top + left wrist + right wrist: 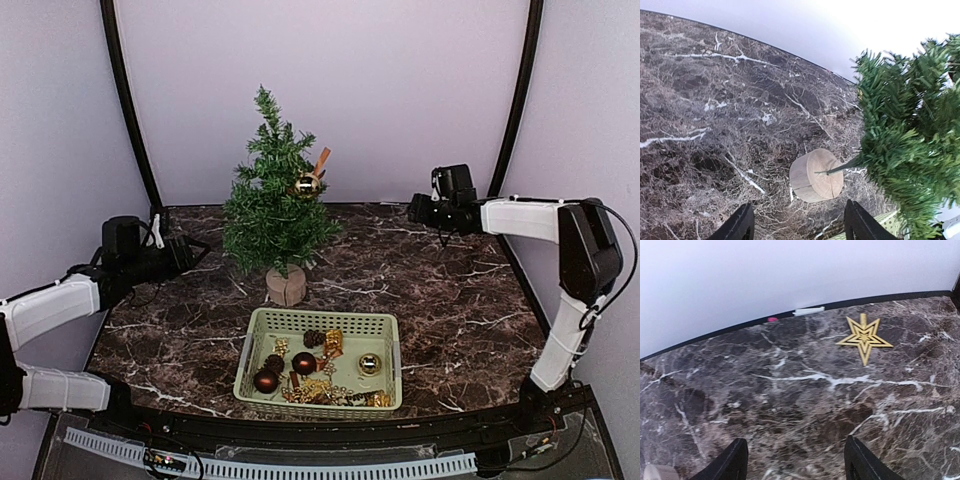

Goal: Decorate the small christmas tree
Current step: Move the ornament star to the center of the board.

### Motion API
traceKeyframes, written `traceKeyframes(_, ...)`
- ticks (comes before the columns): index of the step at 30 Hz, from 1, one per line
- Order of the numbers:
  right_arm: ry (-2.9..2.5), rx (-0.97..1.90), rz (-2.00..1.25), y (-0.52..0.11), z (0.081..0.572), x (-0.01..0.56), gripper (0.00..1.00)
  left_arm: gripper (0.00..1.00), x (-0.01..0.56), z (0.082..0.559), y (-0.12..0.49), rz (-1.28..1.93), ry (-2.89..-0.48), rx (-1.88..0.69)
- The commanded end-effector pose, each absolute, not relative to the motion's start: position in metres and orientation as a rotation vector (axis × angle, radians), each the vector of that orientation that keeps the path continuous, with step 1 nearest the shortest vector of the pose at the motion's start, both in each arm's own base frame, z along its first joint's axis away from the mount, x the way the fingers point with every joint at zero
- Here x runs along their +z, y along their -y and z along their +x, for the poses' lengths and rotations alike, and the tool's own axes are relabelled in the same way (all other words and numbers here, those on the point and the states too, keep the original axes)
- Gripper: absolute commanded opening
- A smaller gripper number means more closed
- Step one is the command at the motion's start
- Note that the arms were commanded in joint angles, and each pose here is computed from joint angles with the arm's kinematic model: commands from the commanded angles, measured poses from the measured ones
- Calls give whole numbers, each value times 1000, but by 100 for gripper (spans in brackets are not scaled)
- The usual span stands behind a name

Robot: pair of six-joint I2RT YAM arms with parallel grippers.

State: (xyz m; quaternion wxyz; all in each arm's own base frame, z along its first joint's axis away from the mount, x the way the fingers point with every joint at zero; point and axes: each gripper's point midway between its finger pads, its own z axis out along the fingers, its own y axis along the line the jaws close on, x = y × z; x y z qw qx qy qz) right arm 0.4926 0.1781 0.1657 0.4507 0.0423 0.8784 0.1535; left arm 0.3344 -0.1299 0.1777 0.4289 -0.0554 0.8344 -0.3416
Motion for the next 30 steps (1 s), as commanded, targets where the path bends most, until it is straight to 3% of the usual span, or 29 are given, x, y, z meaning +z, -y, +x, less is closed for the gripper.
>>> traceKeyframes(1, -2247, 310, 102, -147, 520, 139, 65, 64, 191, 328, 122, -72, -2116, -818)
traceKeyframes(15, -2322, 180, 56, -95, 621, 75, 52, 65, 185, 339, 94, -151, -2125, -747)
traceKeyframes(21, -2317, 245, 33, -101, 653, 65, 37, 65, 178, 341, 89, -181, -2142, -743)
traceKeyframes(30, -2340, 405, 114, -116, 674, 45, 37, 65, 173, 342, 89, -193, -2159, -757)
